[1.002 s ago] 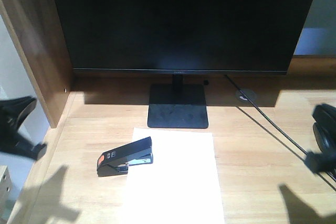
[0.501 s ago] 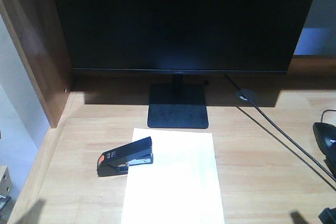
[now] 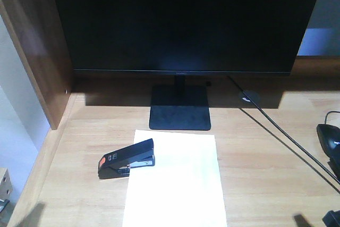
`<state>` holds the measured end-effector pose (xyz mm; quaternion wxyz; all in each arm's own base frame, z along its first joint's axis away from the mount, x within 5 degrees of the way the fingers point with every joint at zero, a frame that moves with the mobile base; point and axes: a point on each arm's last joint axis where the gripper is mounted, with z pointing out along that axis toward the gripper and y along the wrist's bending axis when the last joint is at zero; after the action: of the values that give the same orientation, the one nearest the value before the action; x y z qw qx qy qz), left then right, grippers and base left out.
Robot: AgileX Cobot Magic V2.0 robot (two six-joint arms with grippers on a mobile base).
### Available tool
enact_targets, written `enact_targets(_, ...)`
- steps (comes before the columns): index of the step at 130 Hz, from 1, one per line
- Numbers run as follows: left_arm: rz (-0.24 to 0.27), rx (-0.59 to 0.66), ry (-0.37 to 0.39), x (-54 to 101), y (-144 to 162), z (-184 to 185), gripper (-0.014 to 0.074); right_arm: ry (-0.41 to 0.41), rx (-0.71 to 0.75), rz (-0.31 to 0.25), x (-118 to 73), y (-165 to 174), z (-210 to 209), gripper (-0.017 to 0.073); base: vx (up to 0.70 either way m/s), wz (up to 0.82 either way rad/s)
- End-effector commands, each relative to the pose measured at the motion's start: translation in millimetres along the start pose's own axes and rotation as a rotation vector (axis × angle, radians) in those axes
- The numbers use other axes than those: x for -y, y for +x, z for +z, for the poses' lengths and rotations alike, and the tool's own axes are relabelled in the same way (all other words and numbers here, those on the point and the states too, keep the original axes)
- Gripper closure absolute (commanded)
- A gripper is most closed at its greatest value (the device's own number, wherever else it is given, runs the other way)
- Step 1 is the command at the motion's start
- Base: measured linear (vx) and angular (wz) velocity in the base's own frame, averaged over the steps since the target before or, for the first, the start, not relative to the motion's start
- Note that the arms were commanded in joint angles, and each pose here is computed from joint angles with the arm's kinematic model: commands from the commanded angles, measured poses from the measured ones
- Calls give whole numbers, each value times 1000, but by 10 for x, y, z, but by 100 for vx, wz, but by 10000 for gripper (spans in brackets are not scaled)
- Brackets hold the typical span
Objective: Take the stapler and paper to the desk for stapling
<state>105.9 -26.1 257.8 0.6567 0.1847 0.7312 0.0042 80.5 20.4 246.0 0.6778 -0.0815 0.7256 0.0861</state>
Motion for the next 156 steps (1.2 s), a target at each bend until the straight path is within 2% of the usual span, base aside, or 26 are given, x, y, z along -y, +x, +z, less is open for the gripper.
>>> enact_targets(1, -20, 91, -33, -46, -144, -11, 600, 21, 22, -57, 18, -94, -2, 565, 0, 0)
enact_targets(53, -25, 89, -32, -45, -141, -10, 600, 21, 22, -57, 18, -94, -2, 565, 0, 0)
enact_targets(59, -72, 98, -34, -49, -149, -14, 600, 21, 22, -57, 18, -94, -2, 565, 0, 0)
enact_targets(60, -99, 101, -34, -51, -151, -16, 600, 21, 22, -57, 18, -94, -2, 565, 0, 0)
enact_targets(61, -99, 101, -34, -51, -151, -16, 600, 21, 22, -57, 18, -94, -2, 565, 0, 0)
enact_targets(64, -155, 106, -33, -52, -155, -16, 600, 21, 22, -57, 18, -94, -2, 565, 0, 0)
enact_targets(67, -174, 107, -32, -52, -155, -16, 600, 21, 22, -57, 18, -94, -2, 565, 0, 0)
enact_targets(68, -196, 107, -30, -52, -155, -16, 600, 21, 22, -57, 18, -94, -2, 565, 0, 0)
enact_targets(72, -207, 109, -27, -51, -159, -17, 600, 21, 22, -57, 18, -94, -2, 565, 0, 0)
enact_targets(81, -214, 110, -32, -58, -158, -17, 600, 21, 22, -57, 18, -94, -2, 565, 0, 0)
enact_targets(94, -257, 104, -61, -93, -147, -19, 600, 21, 22, -57, 18, -94, -2, 565, 0, 0)
enact_targets(131, -276, 67, -170, -153, -72, -312, 600, 21, 22, -57, 18, -94, -2, 565, 0, 0)
enact_targets(141, -290, 49, -200, -139, 5, -405, 600, 21, 22, -57, 18, -94, -2, 565, 0, 0)
enact_targets(156, -305, 101, -256, -93, 210, -491, 600, 21, 22, -57, 18, -94, -2, 565, 0, 0)
